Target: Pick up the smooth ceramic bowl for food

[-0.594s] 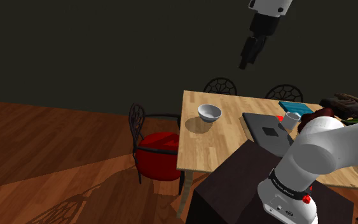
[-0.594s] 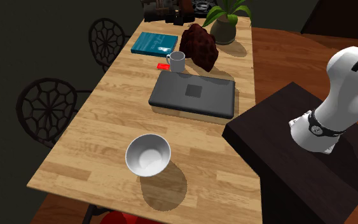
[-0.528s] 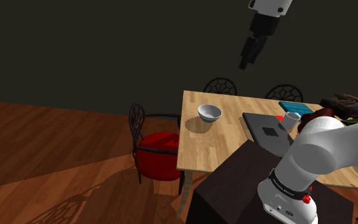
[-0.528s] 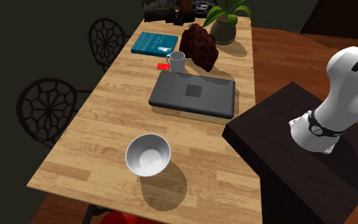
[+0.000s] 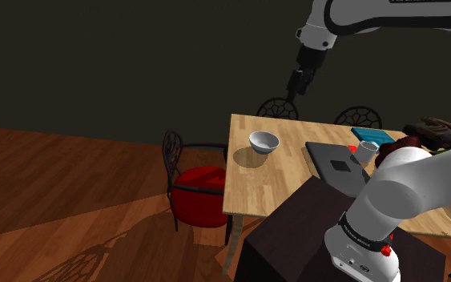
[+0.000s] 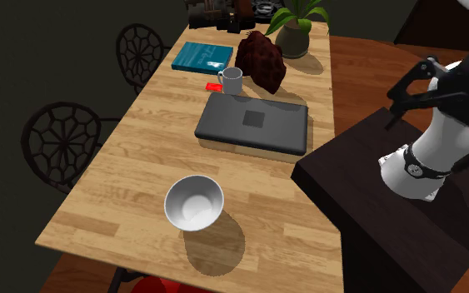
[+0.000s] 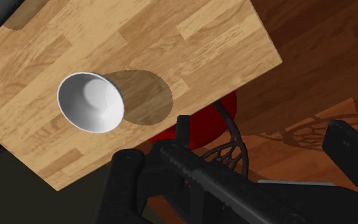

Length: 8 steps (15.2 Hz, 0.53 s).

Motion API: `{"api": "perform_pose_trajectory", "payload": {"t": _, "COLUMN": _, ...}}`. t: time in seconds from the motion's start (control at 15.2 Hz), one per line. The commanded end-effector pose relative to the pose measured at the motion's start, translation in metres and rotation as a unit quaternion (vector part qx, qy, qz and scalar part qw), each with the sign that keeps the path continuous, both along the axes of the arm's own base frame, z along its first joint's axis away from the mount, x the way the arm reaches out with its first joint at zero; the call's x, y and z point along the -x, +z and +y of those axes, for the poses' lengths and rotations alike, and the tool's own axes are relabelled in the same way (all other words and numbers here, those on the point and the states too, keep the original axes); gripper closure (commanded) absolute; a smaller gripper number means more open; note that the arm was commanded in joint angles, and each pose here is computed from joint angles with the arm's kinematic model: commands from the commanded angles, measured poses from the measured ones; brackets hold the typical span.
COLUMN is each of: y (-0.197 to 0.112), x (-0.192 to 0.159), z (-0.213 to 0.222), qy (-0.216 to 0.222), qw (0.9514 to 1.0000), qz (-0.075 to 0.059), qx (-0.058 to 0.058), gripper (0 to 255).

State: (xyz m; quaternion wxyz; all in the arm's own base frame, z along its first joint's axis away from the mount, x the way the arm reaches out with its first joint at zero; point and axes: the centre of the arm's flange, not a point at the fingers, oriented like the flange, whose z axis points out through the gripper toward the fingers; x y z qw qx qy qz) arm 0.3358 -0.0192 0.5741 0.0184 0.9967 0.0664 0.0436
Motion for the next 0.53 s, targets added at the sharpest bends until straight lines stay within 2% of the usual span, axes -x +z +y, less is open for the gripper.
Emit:
{"api": "perform_pose_trajectory", "payload": {"t": 0.0, "y": -0.022, "x": -0.012, "z": -0.009, "qy": -0.001, "qw": 1.0000, "qz": -0.001, "qx": 0.003, "gripper": 0}}
{"api": "perform_pose_trajectory", "payload": {"t": 0.46, "y": -0.094, "x": -0.059, "z": -0.041, "qy": -0.007, "qw": 0.9999, "qz": 0.001, "qx": 0.014, "gripper": 0}}
